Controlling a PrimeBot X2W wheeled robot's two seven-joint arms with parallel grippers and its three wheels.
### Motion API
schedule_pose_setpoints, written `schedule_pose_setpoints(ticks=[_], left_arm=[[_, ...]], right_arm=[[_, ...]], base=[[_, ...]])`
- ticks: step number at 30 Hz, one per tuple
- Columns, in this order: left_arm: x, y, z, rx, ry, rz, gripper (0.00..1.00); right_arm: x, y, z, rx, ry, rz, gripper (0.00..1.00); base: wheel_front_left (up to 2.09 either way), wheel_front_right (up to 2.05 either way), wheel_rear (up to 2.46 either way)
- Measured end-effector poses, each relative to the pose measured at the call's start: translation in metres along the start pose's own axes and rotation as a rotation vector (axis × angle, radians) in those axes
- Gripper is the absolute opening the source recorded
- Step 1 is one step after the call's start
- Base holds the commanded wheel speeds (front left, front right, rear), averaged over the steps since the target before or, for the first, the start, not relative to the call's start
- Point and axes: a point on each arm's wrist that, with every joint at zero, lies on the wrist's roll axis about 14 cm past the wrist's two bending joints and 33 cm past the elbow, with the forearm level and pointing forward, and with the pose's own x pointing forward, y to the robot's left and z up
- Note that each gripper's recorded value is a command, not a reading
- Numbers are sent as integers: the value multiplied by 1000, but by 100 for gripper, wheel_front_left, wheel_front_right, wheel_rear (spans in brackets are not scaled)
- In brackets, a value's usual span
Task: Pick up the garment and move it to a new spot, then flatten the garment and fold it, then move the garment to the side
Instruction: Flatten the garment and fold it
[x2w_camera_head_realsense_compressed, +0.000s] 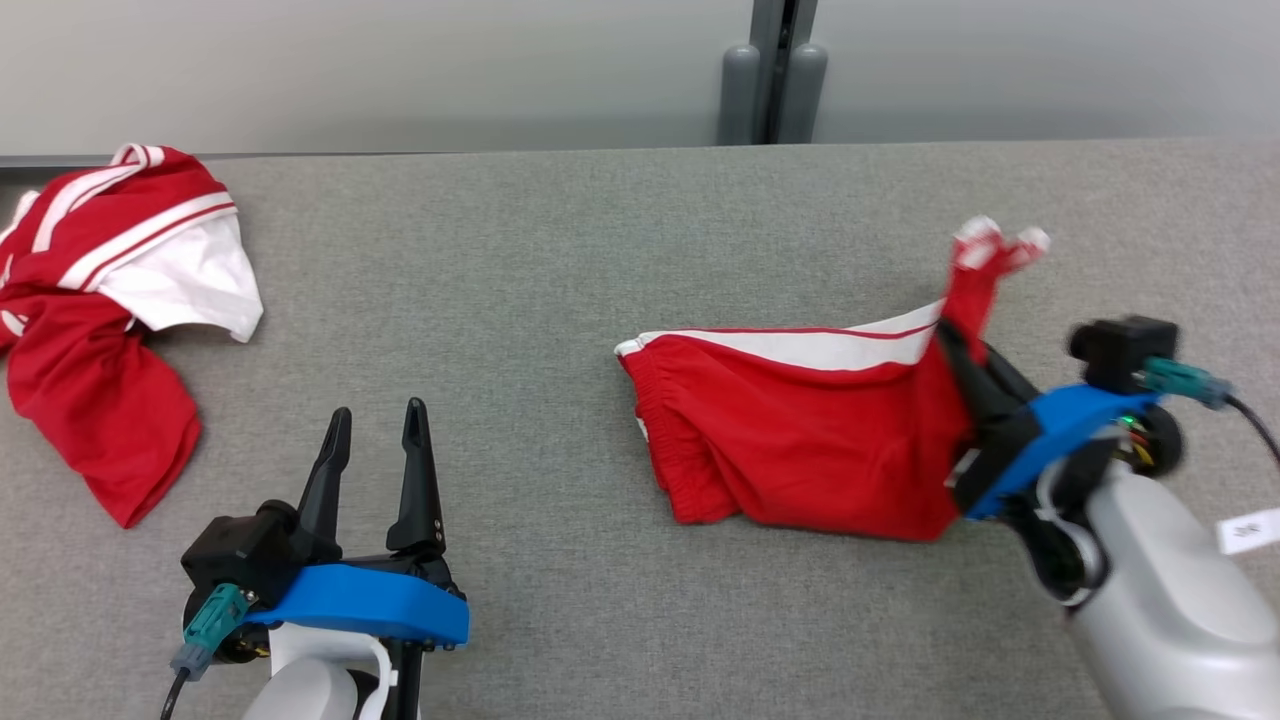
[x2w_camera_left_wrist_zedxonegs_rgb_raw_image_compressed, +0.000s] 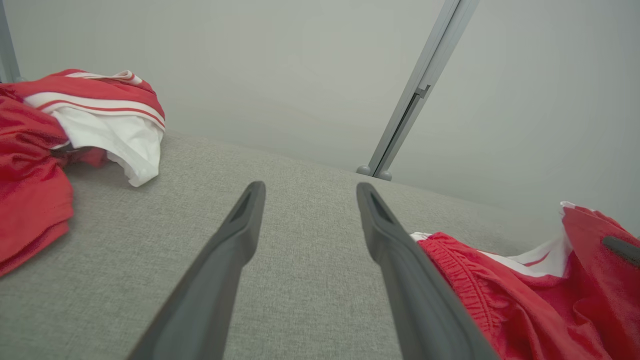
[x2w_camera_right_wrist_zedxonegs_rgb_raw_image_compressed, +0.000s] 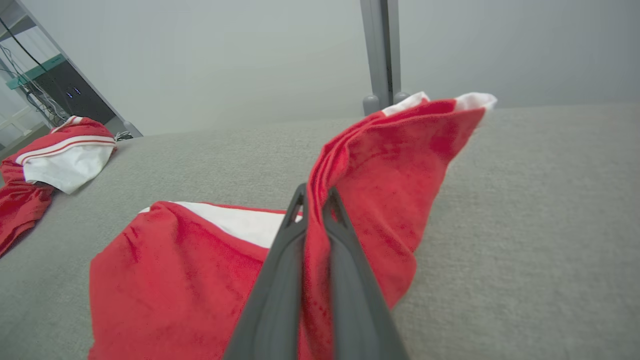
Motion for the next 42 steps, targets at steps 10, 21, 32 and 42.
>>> schedule_pose_setpoints(ticks=[10,21,32,42], left_arm=[[-10,12,11,-2,-33,43,100],[-17,24,12,-11,-37,85,100],[-15,14,8,-18,-28,57,100],[-17,-3,2,-26,-21,14,100]], right_arm=[[15,142,-9,-50,58,345,0],[7,166,-63,-95,208,415,5],[-4,176,-64,-93,173,460,100],[5,126,-10,-96,-53,328,100]], base=[[0,0,0],[0,0,0],[0,0,0],[0,0,0]])
